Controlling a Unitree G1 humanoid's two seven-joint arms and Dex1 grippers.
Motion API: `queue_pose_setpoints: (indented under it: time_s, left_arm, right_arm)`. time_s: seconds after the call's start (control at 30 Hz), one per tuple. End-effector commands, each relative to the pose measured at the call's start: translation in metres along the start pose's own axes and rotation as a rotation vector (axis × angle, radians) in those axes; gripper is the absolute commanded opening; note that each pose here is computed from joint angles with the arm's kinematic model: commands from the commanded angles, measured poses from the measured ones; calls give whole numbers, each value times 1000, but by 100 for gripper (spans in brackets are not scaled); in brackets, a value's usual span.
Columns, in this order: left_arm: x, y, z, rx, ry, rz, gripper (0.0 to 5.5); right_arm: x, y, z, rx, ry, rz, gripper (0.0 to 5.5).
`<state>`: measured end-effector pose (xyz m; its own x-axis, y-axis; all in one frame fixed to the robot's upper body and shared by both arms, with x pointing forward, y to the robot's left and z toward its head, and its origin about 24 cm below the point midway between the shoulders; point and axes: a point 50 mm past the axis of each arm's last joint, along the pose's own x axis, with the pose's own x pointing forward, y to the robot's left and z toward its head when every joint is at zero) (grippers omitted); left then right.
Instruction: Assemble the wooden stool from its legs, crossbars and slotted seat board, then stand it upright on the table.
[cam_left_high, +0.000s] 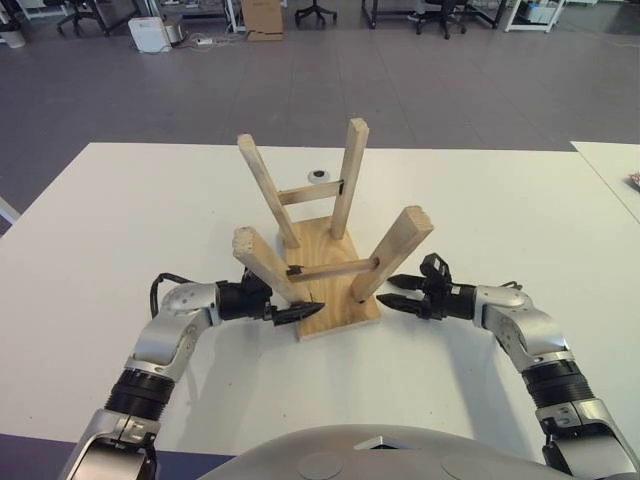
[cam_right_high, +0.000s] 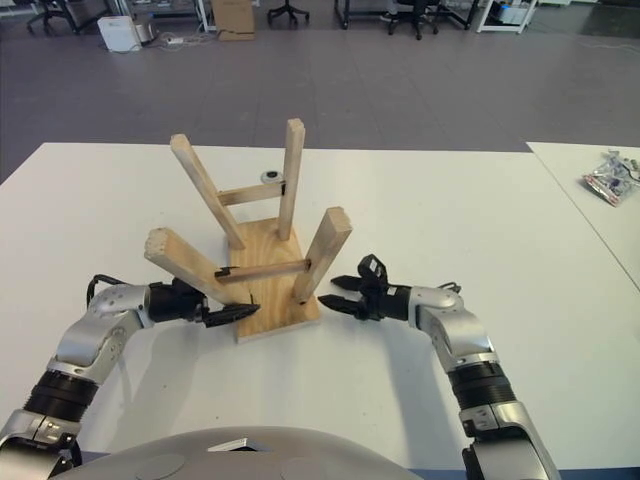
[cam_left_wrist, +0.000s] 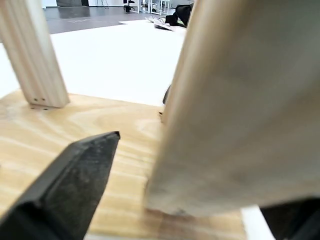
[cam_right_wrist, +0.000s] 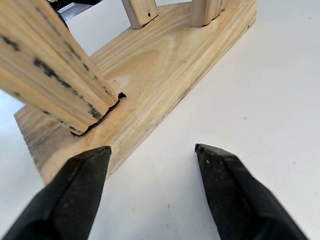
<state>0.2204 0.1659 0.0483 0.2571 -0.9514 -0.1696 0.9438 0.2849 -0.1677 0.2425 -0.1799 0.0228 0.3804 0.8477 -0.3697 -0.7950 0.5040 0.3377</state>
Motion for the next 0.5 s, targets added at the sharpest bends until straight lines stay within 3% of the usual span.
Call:
queue_pose_setpoints:
  time_s: [0.03, 0.17, 0.4, 0.5]
  left_arm:
    - [-27, -22, -7, 34, 117, -46, 477]
    - [-50, -36, -23, 55, 181, 50, 483]
    - [-50, -50, -56, 55, 216, 233, 483]
    - [-38, -52, -60, 51, 208, 247, 483]
  right_arm:
    - [-10, -3, 6, -27, 3, -18, 317]
    - [-12, 5, 4, -32, 10, 9, 317]
    - [-38, 27, -4, -118, 154, 143, 317]
    - [-33, 34, -5, -175, 177, 180, 317]
